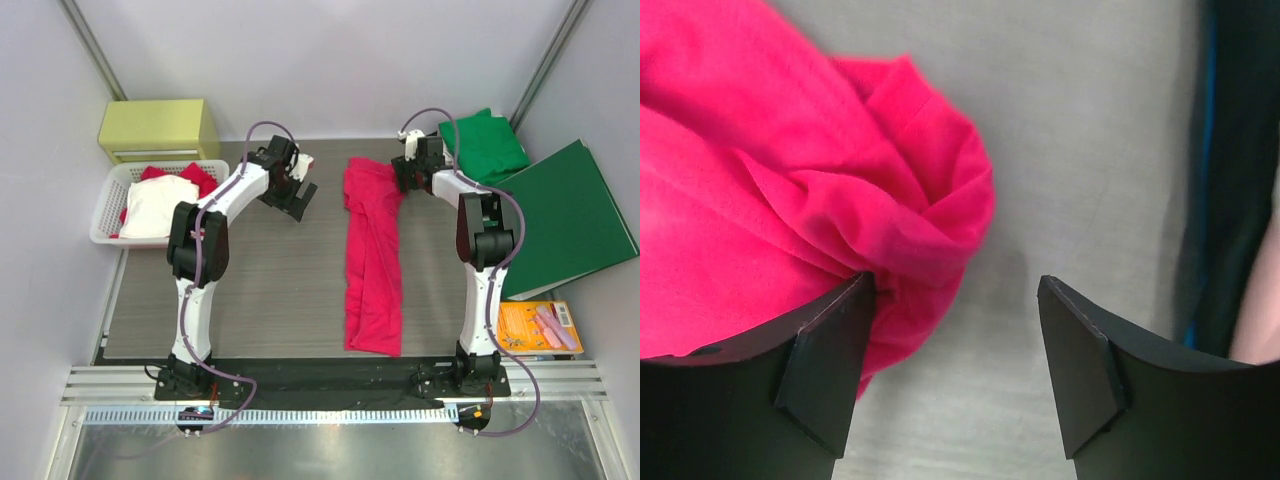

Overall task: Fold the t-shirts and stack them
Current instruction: Grab the bottom of the folded rectangular tshirt with right arm

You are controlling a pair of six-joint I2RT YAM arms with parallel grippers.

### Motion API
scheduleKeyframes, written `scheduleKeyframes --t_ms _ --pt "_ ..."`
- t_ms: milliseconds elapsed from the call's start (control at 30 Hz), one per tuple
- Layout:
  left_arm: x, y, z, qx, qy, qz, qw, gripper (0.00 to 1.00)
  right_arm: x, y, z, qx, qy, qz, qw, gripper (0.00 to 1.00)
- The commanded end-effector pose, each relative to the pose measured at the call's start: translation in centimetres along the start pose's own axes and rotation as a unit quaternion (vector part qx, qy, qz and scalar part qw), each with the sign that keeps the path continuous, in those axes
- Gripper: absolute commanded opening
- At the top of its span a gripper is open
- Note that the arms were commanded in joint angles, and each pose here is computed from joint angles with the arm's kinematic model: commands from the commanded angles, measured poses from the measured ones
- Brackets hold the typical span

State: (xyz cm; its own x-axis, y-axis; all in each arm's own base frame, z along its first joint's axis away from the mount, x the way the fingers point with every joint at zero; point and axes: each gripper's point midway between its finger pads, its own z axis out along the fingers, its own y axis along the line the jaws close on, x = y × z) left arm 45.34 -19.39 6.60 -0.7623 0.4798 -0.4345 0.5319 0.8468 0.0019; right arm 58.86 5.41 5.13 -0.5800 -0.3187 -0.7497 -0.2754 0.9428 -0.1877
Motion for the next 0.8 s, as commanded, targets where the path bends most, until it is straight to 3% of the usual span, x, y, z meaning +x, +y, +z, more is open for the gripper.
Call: scheduleKeyframes --t_ms 0,33,200,300,400,467,500,533,700,767 --pt "-1.0 -0.3 -1.6 -0.002 -0.021 0.003 1.0 1.0 -6.0 -1.9 -4.7 0.04 -0.104 0.028 0.993 0.73" --pt "-0.9 -0.3 -1.6 -0.002 -0.021 0.003 1.0 1.0 -8.0 -2.3 -6.8 0.047 -0.136 0.031 0.989 0.73" --pt "-1.6 0.3 -2.9 -0.025 -0.053 0.005 0.998 1.0 -5.8 -1.4 -12.5 0.047 -0.145 0.044 0.987 0.74" --pt "-1.6 0.1 -3.1 -0.019 -0.055 0.006 0.998 1.0 -4.1 -0.8 -15.8 0.042 -0.129 0.043 0.99 0.76" --pt "-1.6 -0.1 -3.4 -0.015 -0.058 0.004 0.998 1.0 -1.9 1.6 -17.7 -0.017 -0.097 0.025 0.995 0.77" --pt "-1.6 -0.1 -3.7 -0.016 -0.061 0.002 0.998 1.0 -0.4 3.6 -18.4 -0.072 -0.063 0.026 0.995 0.6" --pt "-1.8 -0.1 -4.1 -0.016 -0.067 0.002 0.998 1.0 0.3 4.5 -18.6 -0.094 -0.047 0.028 0.994 0.35" --pt "-1.9 -0.1 -4.3 -0.018 -0.069 0.002 0.997 1.0 1.3 5.3 -18.9 -0.112 -0.025 0.044 0.992 0.02" --pt "-2.4 0.2 -5.2 -0.028 -0.08 0.007 0.996 1.0 2.9 7.8 -16.3 -0.155 0.014 0.045 0.987 0.01" --pt "-2.2 0.1 -5.3 -0.027 -0.08 0.008 0.996 1.0 1.5 7.6 -14.7 -0.156 0.011 0.05 0.986 0.01"
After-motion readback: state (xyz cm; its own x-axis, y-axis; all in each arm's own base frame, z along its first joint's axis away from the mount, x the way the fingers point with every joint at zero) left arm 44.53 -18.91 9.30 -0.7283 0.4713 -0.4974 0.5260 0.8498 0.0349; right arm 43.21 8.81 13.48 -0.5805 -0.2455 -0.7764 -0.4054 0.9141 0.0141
